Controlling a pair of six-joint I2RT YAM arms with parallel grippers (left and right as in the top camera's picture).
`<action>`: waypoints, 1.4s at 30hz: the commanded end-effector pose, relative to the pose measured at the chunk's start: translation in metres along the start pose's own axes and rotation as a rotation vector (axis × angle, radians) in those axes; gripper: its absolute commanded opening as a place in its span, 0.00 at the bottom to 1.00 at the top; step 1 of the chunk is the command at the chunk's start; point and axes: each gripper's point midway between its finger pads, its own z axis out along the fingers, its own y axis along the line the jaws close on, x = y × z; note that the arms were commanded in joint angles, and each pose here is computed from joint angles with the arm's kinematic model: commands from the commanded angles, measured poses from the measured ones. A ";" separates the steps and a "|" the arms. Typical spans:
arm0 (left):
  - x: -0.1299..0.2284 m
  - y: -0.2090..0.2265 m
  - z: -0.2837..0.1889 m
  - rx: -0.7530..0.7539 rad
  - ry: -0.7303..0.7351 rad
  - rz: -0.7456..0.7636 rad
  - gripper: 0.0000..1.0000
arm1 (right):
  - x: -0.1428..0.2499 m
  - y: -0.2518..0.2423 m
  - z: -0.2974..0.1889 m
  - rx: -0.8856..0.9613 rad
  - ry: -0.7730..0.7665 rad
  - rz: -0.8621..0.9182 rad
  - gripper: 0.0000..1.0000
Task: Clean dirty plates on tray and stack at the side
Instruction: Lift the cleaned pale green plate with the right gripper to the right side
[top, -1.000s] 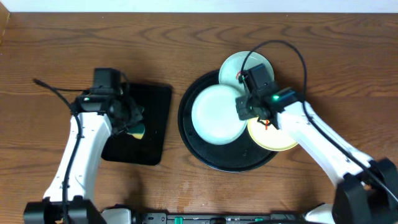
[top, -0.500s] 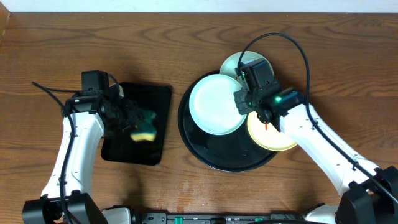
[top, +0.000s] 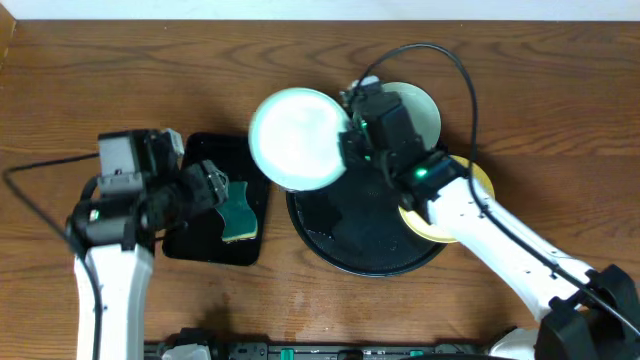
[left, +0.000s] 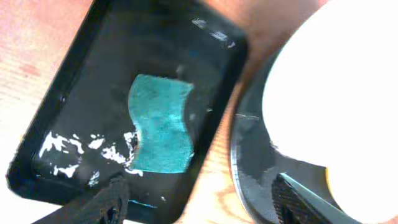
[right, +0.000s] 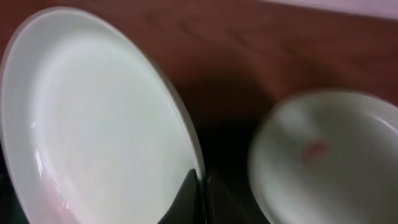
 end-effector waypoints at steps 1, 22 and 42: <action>-0.005 -0.023 -0.039 0.101 -0.119 0.016 0.77 | -0.001 0.044 0.015 -0.093 -0.039 -0.007 0.01; 0.007 -0.038 -0.099 0.175 -0.331 0.085 0.80 | -0.033 0.154 0.008 0.057 -0.447 -0.706 0.01; 0.007 -0.038 -0.099 0.175 -0.330 0.084 0.81 | -0.066 0.156 -0.019 0.113 -0.581 -0.683 0.01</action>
